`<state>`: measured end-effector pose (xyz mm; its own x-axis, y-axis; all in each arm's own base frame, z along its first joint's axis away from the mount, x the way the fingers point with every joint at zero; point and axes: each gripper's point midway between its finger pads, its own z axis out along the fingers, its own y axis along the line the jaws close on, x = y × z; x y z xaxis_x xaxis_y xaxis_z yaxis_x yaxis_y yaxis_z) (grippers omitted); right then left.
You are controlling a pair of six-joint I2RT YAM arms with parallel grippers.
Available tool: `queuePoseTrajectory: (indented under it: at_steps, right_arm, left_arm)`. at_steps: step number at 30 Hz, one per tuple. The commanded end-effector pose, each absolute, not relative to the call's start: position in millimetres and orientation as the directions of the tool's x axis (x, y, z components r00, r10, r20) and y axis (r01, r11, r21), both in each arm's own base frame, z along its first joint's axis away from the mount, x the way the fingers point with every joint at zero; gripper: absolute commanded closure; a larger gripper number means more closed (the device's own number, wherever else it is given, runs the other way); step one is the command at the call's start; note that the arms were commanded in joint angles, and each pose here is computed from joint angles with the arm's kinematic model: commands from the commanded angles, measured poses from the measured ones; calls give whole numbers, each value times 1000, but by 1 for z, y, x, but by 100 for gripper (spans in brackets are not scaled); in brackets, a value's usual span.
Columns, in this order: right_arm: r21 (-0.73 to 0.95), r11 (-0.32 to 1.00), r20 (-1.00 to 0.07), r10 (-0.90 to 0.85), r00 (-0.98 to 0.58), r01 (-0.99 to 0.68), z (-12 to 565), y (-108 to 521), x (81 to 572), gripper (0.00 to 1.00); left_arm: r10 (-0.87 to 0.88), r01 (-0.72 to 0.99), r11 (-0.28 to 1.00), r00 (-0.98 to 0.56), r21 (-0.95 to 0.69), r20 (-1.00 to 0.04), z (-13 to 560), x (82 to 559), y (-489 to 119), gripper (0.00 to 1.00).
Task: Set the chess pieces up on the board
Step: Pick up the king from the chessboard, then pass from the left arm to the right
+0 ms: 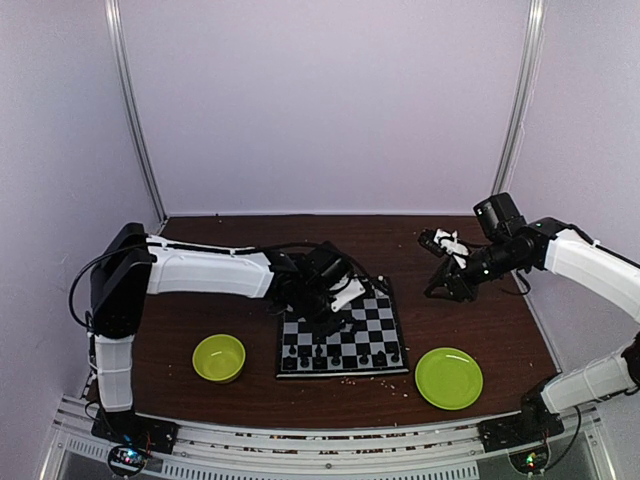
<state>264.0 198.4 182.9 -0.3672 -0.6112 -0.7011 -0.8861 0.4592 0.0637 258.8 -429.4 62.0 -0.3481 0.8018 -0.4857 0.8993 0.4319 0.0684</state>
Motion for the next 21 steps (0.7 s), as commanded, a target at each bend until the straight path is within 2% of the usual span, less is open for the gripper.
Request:
queuePoseTrajectory:
  at_steps: [1,5,8,12,17,21]
  right_arm:
    - [36,368,-743,-612,-271,-929,210,208,253,69]
    - [-56,296,-747,-646,-157,-954,222,221,241,67]
    - [-189,224,-708,-705,-25,-956,229,233,231,67]
    - [-357,132,-629,-766,134,-925,239,251,223,67]
    - [-528,13,-495,-817,296,-849,243,273,219,59]
    - [-575,-85,-386,-848,362,-814,236,287,215,58]
  left_arm:
    - [741,922,387,-313,-2,-594,133,252,-446,99]
    - [721,934,340,-332,-107,-608,156,237,-451,99]
    - [704,935,295,-351,-196,-617,172,225,-455,100]
    - [685,923,236,-380,-303,-622,197,213,-460,100]
    - [694,893,189,-415,-408,-588,214,199,-460,100]
    - [691,869,174,-443,-464,-571,221,192,-462,100]
